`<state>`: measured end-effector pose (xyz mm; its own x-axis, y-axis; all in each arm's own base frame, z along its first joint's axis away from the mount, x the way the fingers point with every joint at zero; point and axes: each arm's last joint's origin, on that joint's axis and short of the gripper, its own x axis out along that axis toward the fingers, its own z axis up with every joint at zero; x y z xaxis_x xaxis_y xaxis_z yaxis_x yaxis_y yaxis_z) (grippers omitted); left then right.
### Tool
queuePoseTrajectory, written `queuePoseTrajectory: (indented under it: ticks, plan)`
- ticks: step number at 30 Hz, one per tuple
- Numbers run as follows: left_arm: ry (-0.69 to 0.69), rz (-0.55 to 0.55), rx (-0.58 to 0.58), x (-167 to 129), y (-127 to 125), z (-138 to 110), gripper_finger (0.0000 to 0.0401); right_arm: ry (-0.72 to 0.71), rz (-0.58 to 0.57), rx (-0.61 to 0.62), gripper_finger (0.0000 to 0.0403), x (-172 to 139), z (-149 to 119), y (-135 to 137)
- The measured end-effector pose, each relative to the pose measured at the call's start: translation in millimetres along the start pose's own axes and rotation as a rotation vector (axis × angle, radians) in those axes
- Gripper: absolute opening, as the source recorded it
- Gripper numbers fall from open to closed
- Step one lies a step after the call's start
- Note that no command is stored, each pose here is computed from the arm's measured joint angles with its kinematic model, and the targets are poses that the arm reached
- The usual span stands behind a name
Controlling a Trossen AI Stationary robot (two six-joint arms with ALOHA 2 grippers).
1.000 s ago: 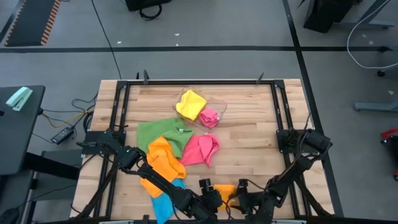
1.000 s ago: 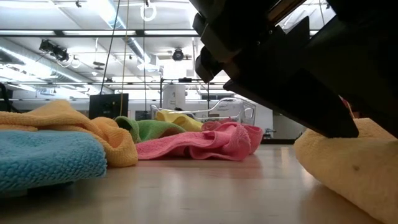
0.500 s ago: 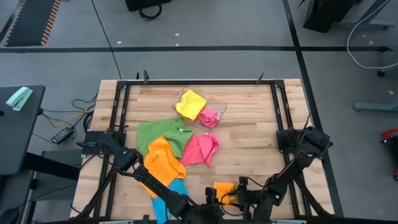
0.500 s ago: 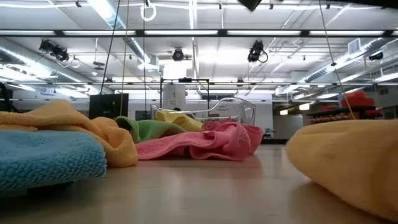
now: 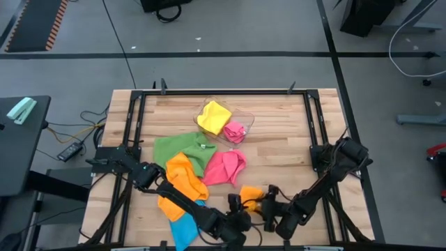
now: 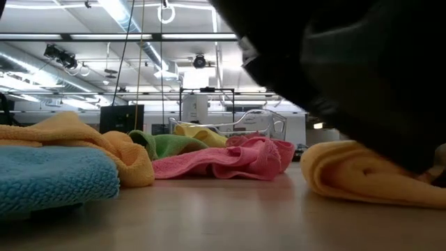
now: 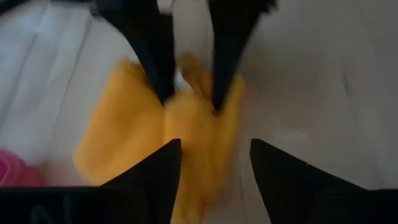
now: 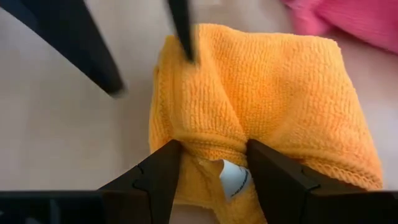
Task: Fold microfiber towels
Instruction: Fold the right orange microfiber cloth, then put the right orange towel into the transparent bin
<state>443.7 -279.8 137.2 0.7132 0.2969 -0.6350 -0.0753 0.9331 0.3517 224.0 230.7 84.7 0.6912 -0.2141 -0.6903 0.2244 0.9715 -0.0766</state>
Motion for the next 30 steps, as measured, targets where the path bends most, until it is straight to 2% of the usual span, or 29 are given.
queuePoseTrajectory:
  ticks: [6,12,17,19,23,26,30]
  plan:
    - [0.022,0.017,0.063,2.5,6.3,0.0,0.0177,0.123,-0.115,-0.070,0.0200,-23.5,4.7,-27.1]
    - [-0.042,0.131,0.126,16.1,24.7,12.5,0.0168,0.143,-0.090,-0.076,0.0200,-44.2,19.1,-37.2]
    - [-0.072,0.156,0.137,29.5,42.2,22.5,0.0193,0.134,-0.071,-0.069,0.0200,-56.1,28.1,-42.5]
    - [-0.067,0.139,0.127,34.8,48.6,24.1,0.0212,0.134,-0.067,-0.065,0.0200,-63.8,32.0,-46.9]
    - [-0.047,0.025,0.097,48.6,63.4,26.7,0.0247,0.129,-0.051,-0.073,0.0200,-83.0,38.6,-56.1]
    - [-0.041,-0.004,0.079,56.8,74.4,28.5,0.0266,0.105,-0.056,-0.086,0.0200,-93.5,42.0,-61.9]
    - [-0.039,-0.051,0.133,61.6,80.1,29.4,0.0282,0.082,-0.066,-0.087,0.0200,-98.2,44.5,-65.5]
